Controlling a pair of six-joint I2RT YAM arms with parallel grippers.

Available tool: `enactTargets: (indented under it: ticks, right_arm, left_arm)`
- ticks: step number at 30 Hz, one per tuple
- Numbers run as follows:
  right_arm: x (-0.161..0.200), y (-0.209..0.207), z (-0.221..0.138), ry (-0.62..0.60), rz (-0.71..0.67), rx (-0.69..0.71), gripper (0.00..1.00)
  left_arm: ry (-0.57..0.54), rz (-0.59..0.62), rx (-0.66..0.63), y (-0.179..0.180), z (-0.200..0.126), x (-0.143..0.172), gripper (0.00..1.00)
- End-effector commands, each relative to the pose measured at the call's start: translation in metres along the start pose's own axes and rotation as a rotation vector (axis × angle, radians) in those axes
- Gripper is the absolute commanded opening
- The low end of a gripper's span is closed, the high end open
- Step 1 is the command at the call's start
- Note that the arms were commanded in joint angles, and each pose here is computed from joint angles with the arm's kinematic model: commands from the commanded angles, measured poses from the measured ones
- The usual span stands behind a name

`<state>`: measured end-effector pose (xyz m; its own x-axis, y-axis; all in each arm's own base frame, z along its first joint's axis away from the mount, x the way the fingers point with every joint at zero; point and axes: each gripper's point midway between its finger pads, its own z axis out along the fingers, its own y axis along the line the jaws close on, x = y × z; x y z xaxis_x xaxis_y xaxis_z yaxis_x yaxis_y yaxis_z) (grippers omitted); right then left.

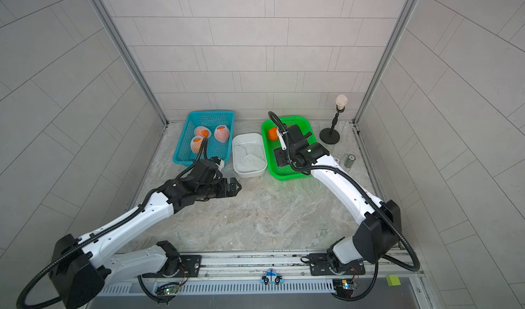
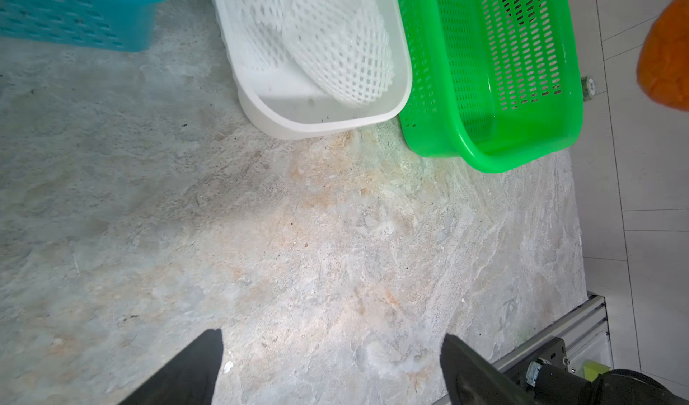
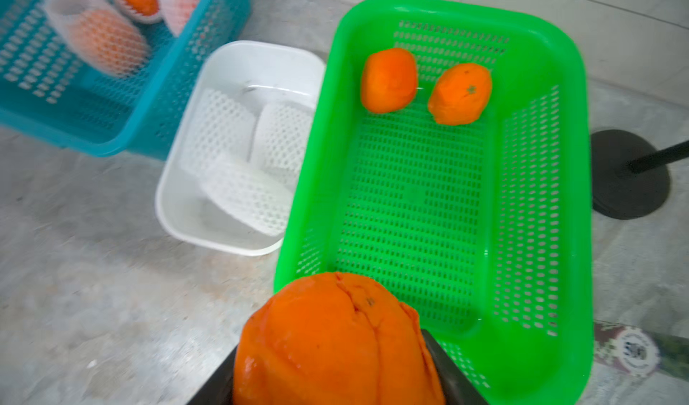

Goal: Remove foam nets from oranges
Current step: Place the orange in the basket.

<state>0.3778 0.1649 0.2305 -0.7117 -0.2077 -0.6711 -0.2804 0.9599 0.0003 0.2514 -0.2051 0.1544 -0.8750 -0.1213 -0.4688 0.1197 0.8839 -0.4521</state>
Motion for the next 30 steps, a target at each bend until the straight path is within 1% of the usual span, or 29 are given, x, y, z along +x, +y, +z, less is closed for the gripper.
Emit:
enactTargets:
  ticks: [1, 5, 8, 12, 17, 21, 30]
  right_arm:
    - [-0.007, -0.035, 0.026, 0.05, -0.023, 0.137, 0.63]
    - [-0.019, -0.068, 0.064, 0.125, -0.016, 0.243, 0.63]
    - [-0.026, -0.086, 0.09, 0.164, -0.006, 0.285, 0.63]
    - [-0.031, -0.098, 0.123, 0.207, -0.015, 0.318, 0.63]
    - [-0.03, -0.111, 0.155, 0.253, -0.029, 0.357, 0.63]
    - [-0.029, -0.12, 0.171, 0.281, -0.035, 0.37, 0.64]
    - [-0.02, -0.131, 0.188, 0.322, -0.039, 0.383, 0.66]
  left_arm:
    - [-0.014, 0.024, 0.026, -0.01, 0.005, -0.01, 0.98]
    - [0.007, 0.025, 0.04, -0.014, 0.015, -0.01, 0.98]
    - [0.013, 0.029, 0.025, -0.011, 0.017, -0.009, 0.98]
    - [0.003, 0.032, 0.023, -0.009, 0.019, -0.01, 0.99]
    - [-0.017, 0.03, 0.02, -0.006, 0.02, -0.012, 0.99]
    - [-0.035, 0.029, 0.018, -0.002, 0.021, -0.011, 1.0]
    - [-0.041, 0.031, 0.016, 0.0, 0.023, -0.012, 1.0]
